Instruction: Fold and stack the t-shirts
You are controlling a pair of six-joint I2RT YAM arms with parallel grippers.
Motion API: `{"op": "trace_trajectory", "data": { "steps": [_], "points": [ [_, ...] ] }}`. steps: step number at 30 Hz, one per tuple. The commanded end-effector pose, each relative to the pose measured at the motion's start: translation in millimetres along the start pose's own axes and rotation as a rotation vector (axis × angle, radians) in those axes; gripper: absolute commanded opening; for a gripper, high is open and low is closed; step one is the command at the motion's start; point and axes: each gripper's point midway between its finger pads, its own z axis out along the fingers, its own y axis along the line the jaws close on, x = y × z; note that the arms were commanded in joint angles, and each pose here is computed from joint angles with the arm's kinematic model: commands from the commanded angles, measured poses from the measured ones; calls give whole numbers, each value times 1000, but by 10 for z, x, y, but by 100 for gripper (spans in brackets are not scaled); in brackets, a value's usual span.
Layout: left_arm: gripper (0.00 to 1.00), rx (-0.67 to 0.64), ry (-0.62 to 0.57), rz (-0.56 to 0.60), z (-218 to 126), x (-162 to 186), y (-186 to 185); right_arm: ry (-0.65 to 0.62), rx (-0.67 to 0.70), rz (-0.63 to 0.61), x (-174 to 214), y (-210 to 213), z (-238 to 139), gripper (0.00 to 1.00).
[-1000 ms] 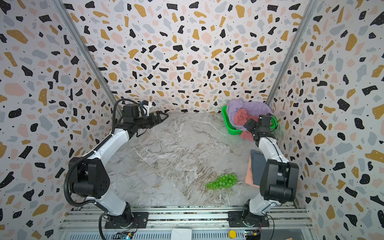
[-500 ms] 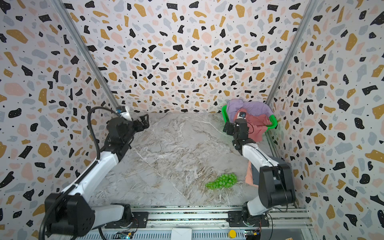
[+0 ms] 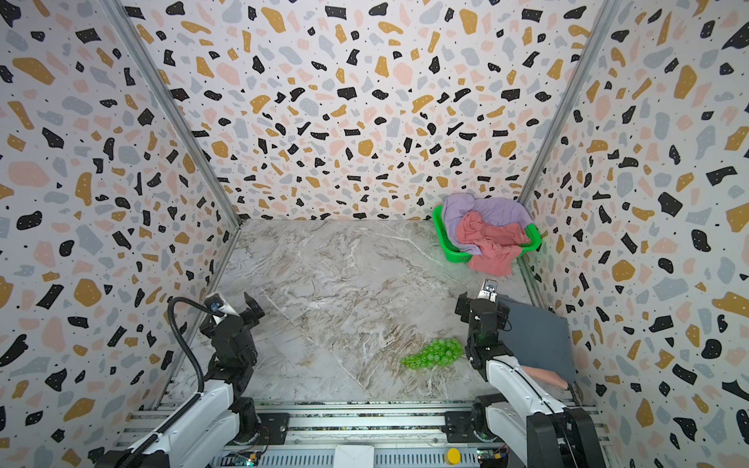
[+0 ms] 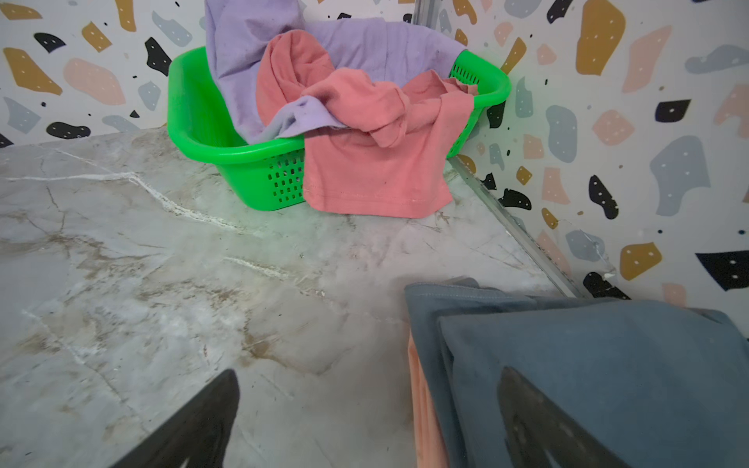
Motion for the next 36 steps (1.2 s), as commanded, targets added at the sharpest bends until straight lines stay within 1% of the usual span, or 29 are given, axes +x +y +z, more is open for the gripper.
{"op": "trace_trajectory", "data": {
  "steps": [1,3,4,5,7,9,11,13,14,16,18,25,36],
  "points": [
    [100,-64,-134,-120,68,-252,63,-122,-33,64,-190,-12,79,99],
    [100,-28,-110,-69,185,-167,-78,-129,-42,28,-174,30,170,99],
    [100,-15,-108,-27,238,-168,-146,-140,-45,21,-196,51,223,99],
    [100,28,-95,6,276,-155,-250,-154,-66,6,-250,111,266,99],
    [100,44,-83,27,334,-86,-311,-218,-104,-17,-348,203,306,99],
    [100,77,-97,31,305,-4,-332,-173,-125,-44,-260,285,423,99],
    [100,96,-127,27,284,-5,-345,-201,-160,-89,-230,393,373,99],
    [100,107,-77,61,346,52,-413,-222,-192,-113,-219,465,328,99],
    [100,104,-49,72,387,74,-439,-216,-200,-110,-179,466,329,99],
    [99,111,-71,68,401,45,-468,-275,-203,-100,-209,443,280,99],
    [100,112,-52,81,409,74,-474,-232,-209,-103,-150,447,317,99],
    [100,87,-36,112,451,103,-515,-215,-210,-102,-133,458,376,100],
    [99,81,-47,114,415,80,-504,-237,-213,-103,-161,450,315,99]
  ]
}}
